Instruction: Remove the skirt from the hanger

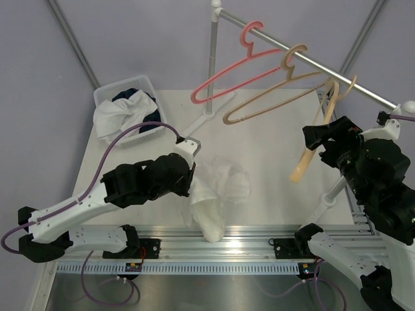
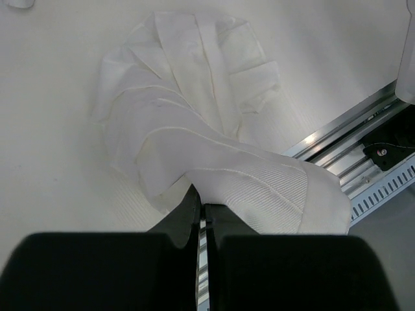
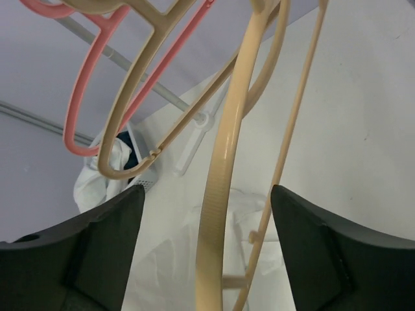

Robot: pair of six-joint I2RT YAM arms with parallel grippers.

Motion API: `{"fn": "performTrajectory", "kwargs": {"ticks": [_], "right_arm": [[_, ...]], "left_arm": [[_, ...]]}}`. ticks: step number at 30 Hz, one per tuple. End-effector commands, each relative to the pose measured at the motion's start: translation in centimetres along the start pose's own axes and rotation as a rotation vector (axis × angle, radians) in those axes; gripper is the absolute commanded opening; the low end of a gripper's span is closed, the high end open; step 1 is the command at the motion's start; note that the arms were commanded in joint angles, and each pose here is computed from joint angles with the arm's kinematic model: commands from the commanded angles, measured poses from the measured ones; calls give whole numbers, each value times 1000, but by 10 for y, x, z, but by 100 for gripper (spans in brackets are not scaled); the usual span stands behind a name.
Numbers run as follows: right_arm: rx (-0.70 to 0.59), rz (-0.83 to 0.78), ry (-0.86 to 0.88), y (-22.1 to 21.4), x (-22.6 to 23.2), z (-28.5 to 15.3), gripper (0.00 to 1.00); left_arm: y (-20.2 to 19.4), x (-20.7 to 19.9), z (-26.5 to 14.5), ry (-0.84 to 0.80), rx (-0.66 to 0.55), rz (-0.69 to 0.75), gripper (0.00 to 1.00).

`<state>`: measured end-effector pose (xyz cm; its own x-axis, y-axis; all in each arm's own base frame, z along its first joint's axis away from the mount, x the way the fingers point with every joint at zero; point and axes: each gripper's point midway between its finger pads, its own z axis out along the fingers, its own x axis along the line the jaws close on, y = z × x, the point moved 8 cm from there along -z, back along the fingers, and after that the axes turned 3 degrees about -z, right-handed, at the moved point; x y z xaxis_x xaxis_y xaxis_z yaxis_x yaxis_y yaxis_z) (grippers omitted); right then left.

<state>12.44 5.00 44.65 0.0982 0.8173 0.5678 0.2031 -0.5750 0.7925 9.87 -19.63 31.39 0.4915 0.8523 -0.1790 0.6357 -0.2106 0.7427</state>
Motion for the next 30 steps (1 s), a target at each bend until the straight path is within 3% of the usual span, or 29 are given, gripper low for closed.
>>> {"fn": "performTrajectory", "kwargs": {"ticks": [1,5,12,16,30], "right_arm": [[8,-18,88,4,8,-8,91],[18,-23,100,13,9,-23,100],[-56,-28,129,43,11,-55,99],[-74,-34,173,58,15,-73,99],[-11,-79,129,44,-12,-96,99]], "left_arm": [[1,2,-6,-26,-38,-23,0],[-6,7,2,11,-14,9,0],[-17,18,30,77,71,19,0],[-19,38,50,185,145,-44,0],[-29,70,78,279,201,-204,0]]}}
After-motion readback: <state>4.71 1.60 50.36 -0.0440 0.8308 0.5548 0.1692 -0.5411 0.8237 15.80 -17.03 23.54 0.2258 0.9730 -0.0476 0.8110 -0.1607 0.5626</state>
